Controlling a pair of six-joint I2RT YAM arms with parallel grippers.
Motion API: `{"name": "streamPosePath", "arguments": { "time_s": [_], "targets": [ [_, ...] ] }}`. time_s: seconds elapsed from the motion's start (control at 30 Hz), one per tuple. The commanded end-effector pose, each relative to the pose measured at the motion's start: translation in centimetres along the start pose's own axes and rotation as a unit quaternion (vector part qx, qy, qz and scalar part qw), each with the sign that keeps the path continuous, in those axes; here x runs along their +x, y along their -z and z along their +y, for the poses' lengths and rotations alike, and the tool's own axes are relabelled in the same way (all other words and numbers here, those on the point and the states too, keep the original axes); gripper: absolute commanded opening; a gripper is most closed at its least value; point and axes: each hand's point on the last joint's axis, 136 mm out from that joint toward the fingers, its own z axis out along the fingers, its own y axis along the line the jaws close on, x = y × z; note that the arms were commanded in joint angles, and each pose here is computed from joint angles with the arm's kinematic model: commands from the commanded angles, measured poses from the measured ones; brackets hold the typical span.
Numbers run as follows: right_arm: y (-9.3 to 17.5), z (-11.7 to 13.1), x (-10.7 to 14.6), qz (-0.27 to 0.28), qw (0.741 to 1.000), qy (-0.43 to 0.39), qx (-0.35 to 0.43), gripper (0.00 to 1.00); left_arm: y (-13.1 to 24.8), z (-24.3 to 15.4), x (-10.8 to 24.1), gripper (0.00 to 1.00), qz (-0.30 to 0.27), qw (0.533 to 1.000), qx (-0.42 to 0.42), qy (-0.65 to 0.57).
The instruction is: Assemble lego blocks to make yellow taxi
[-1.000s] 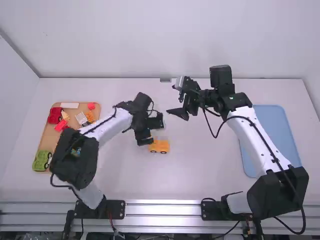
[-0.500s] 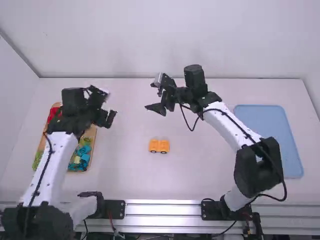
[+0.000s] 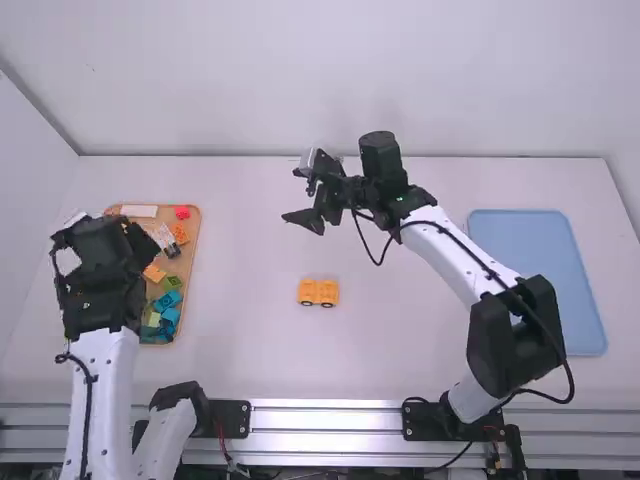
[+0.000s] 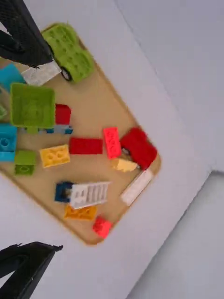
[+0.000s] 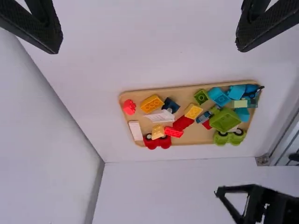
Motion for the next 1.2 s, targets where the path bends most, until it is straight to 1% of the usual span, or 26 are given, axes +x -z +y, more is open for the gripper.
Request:
{"name": "streamPosePath", "arguments": {
  "time_s": [0.0,0.07,0.2,0.23,0.37,0.47,0.53,0.57,0.63,0.7,0.8,0.83,0.87,0.93,0.97,1.0,1.07,1.1,1.17],
  "targets": [
    [-0.4,0.8,-0.6,0.005,1.000,0.017,0.004,0.99,-1.2,1.5,-0.1,0.99,0.004,0.999,-0.030,0.031],
    [-0.8,1.1,-0.6,0.010,1.000,0.022,0.006,0.98,-2.2,1.8,0.0,0.99,0.013,0.999,-0.031,0.029],
    [-1.3,1.0,-0.5,0.019,0.999,0.027,0.019,0.99,-4.2,1.4,0.0,0.99,0.060,0.998,-0.007,0.011],
    [-1.5,1.0,-0.5,0.021,0.999,0.029,0.023,0.99,-5.1,1.1,-0.3,0.99,0.082,0.997,0.003,-0.002],
    [-1.5,1.1,-0.7,0.017,0.999,0.031,0.021,0.99,-7.1,0.3,-1.1,0.99,0.138,0.990,0.003,-0.036],
    [-1.5,0.9,-0.9,0.014,0.999,0.035,0.023,0.98,-8.4,-0.2,-1.7,0.99,0.169,0.984,-0.003,-0.055],
    [-1.4,0.8,-0.9,0.014,0.999,0.035,0.024,0.98,-10.2,-1.1,-2.6,0.99,0.192,0.979,-0.003,-0.069],
    [-1.4,0.8,-0.9,0.014,0.999,0.035,0.024,0.99,-10.3,-1.1,-2.6,0.99,0.193,0.979,-0.002,-0.071],
    [-1.1,0.4,-0.8,0.015,0.999,0.033,0.030,0.98,-12.8,-3.1,-2.8,0.99,0.237,0.965,0.032,-0.108],
    [-1.0,0.2,-0.7,0.015,0.999,0.032,0.032,0.99,-14.0,-3.4,-2.6,1.00,0.261,0.958,0.030,-0.114],
    [-0.4,-0.5,-0.5,0.016,0.999,0.025,0.040,0.99,-17.1,-3.8,-1.6,0.99,0.322,0.937,0.021,-0.137],
    [-0.4,-0.5,-0.4,0.016,0.999,0.025,0.041,0.99,-17.3,-3.9,-1.6,0.99,0.324,0.936,0.022,-0.138],
    [-0.2,-0.8,-0.3,0.017,0.999,0.023,0.044,0.98,-18.1,-4.3,-1.2,0.96,0.337,0.930,0.029,-0.141],
    [0.1,-1.1,-0.2,0.018,0.998,0.019,0.049,0.99,-20.4,-5.0,0.0,0.86,0.370,0.917,0.038,-0.147],
    [0.2,-1.2,-0.2,0.018,0.998,0.019,0.049,0.99,-20.5,-5.0,0.1,0.84,0.371,0.916,0.038,-0.147],
    [0.3,-1.4,-0.2,0.017,0.998,0.012,0.052,0.99,-21.4,-5.0,0.9,0.81,0.389,0.909,0.033,-0.147],
    [0.5,-1.6,-0.1,0.017,0.998,0.010,0.054,0.98,-22.8,-4.9,2.3,0.81,0.414,0.897,0.028,-0.149],
    [0.5,-1.6,-0.1,0.017,0.998,0.010,0.055,0.98,-23.1,-4.9,2.6,0.81,0.418,0.896,0.027,-0.149],
    [0.5,-1.6,-0.1,0.017,0.998,0.012,0.055,0.98,-24.7,-4.8,4.3,0.80,0.432,0.889,0.024,-0.151]
  ]
}}
